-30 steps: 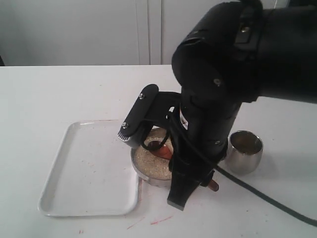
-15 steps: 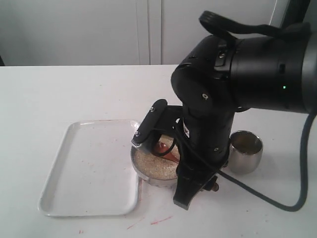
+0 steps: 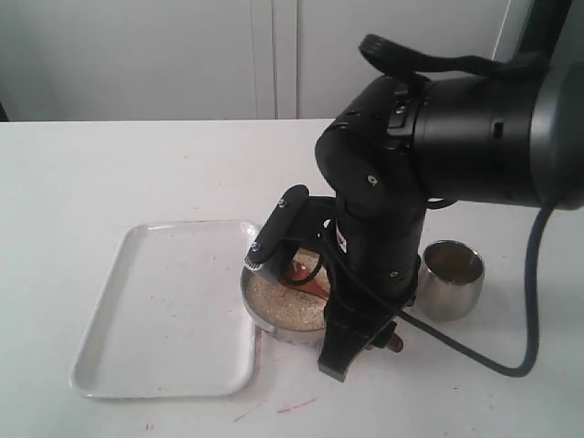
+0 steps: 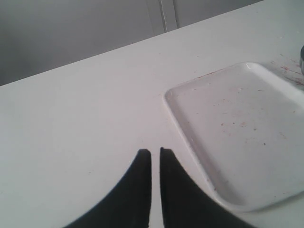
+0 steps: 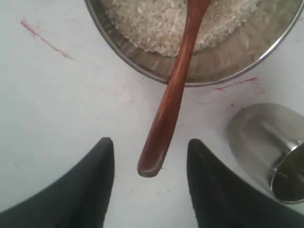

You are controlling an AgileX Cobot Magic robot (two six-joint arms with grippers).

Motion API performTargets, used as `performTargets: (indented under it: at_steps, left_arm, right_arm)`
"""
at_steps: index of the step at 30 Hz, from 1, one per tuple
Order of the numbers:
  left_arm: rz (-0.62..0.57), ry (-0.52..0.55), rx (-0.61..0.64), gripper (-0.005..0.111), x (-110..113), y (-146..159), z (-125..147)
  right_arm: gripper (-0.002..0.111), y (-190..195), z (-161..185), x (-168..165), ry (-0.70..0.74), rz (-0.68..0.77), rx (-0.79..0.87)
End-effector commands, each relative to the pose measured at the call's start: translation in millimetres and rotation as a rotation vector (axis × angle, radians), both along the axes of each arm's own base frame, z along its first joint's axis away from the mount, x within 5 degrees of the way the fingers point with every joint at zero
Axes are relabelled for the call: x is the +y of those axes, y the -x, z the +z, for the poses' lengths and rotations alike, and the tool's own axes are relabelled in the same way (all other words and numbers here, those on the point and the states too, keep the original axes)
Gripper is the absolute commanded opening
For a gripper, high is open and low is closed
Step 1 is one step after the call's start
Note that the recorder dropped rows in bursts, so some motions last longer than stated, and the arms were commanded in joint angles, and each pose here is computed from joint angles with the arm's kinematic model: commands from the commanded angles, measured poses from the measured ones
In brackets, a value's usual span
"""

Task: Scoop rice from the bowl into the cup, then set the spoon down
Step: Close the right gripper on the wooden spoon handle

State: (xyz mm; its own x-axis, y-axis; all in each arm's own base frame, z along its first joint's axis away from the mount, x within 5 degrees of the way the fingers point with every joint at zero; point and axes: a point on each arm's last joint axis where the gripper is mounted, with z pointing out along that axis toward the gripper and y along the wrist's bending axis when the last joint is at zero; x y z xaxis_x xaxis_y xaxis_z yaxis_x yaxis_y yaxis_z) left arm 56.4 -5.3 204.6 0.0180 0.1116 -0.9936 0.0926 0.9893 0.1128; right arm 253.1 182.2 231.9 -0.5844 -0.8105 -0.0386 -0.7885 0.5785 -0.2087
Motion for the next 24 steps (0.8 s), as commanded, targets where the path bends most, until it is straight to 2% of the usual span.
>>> performTargets:
  at_steps: [1,14,24]
  left_arm:
    - [0.002,0.000,-0.003,0.014,0.1,0.2,1.7]
    - [0.002,0.000,-0.003,0.014,0.1,0.2,1.7]
    - [0.002,0.000,-0.003,0.014,0.1,0.2,1.7]
  right_arm:
    - [0.046,-2.4,-7.2,-0.1,0.014,0.006,0.015]
    - [0.046,-8.4,-26.4,2.1,0.071,0.018,0.048]
    - [0.046,-14.5,-27.5,-5.3,0.074,-0.012,0.042]
